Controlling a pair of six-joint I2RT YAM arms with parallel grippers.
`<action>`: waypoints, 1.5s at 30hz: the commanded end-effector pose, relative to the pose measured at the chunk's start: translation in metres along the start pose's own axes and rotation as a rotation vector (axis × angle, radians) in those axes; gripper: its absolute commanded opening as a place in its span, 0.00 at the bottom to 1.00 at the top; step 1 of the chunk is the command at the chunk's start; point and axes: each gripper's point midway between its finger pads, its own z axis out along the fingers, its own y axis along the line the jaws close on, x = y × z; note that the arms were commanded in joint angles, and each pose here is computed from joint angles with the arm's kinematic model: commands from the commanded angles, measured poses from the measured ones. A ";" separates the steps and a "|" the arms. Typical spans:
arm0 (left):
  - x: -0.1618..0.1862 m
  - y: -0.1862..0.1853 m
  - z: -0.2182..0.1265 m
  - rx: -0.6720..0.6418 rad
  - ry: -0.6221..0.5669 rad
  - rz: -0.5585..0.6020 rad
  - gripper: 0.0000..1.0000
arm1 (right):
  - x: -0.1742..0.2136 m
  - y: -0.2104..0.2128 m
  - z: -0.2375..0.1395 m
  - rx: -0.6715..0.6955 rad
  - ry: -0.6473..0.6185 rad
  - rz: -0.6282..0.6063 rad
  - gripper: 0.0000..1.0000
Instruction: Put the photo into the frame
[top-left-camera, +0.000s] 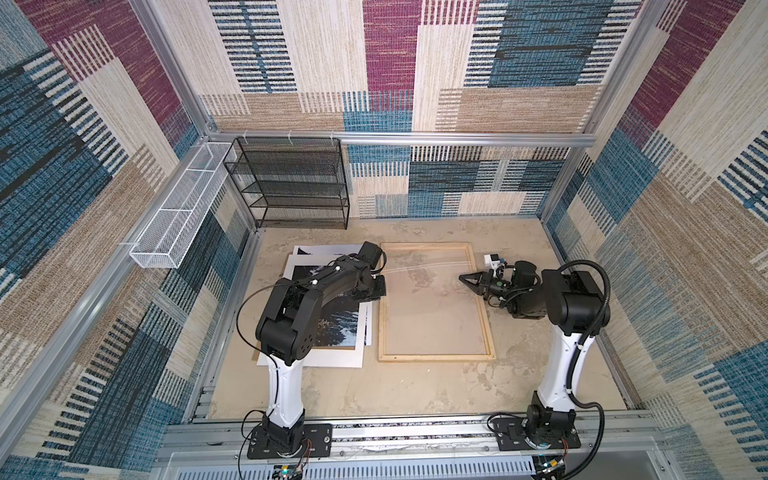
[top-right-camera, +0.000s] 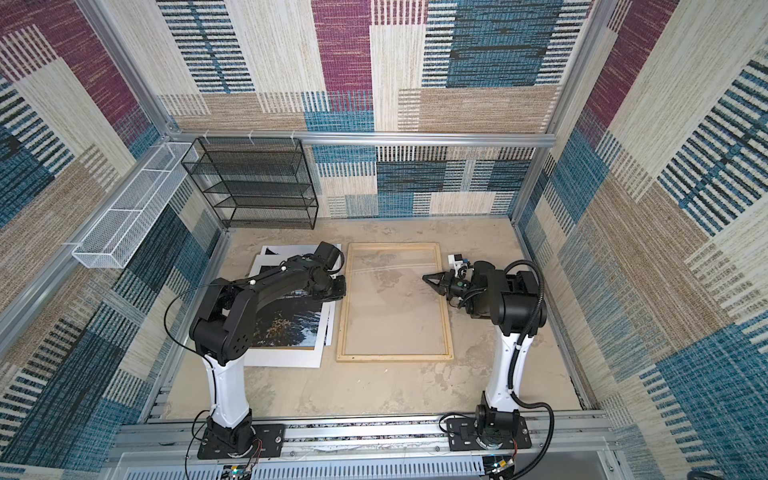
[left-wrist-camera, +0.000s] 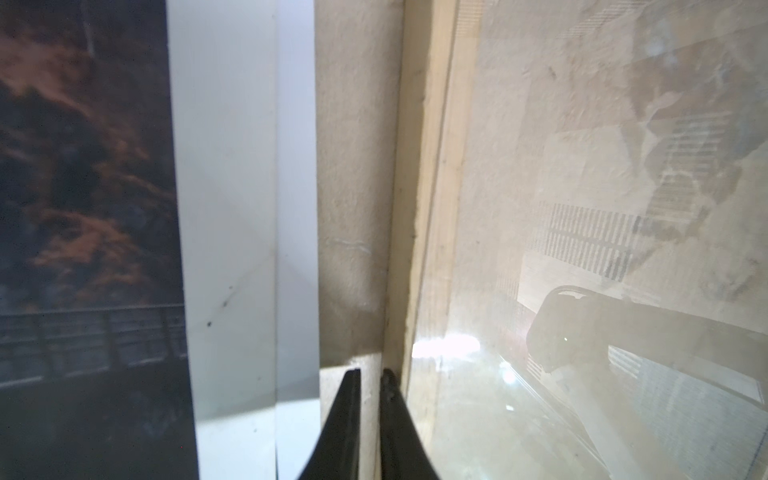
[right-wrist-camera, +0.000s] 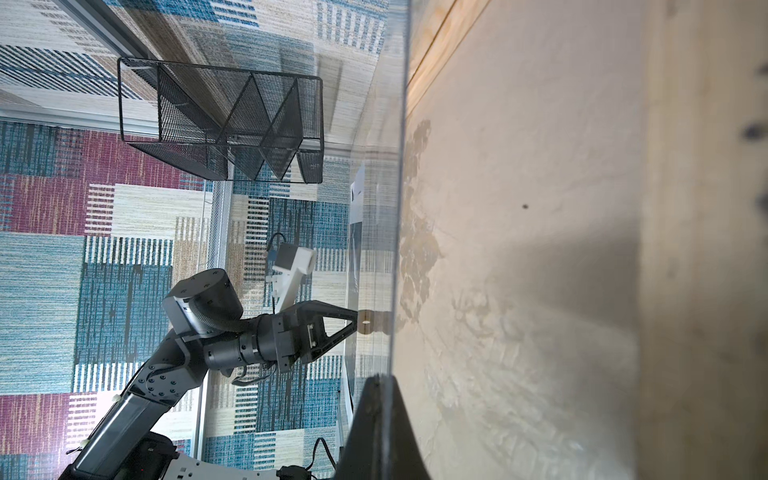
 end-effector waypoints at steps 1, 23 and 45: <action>-0.004 -0.004 -0.005 0.015 -0.012 0.021 0.16 | -0.001 0.009 -0.001 -0.018 0.001 -0.028 0.00; -0.004 -0.012 -0.011 0.027 -0.022 0.060 0.18 | -0.013 0.017 -0.002 -0.006 0.033 -0.082 0.00; -0.003 -0.015 -0.012 0.036 -0.022 0.078 0.20 | -0.016 0.016 -0.005 0.009 0.048 -0.116 0.00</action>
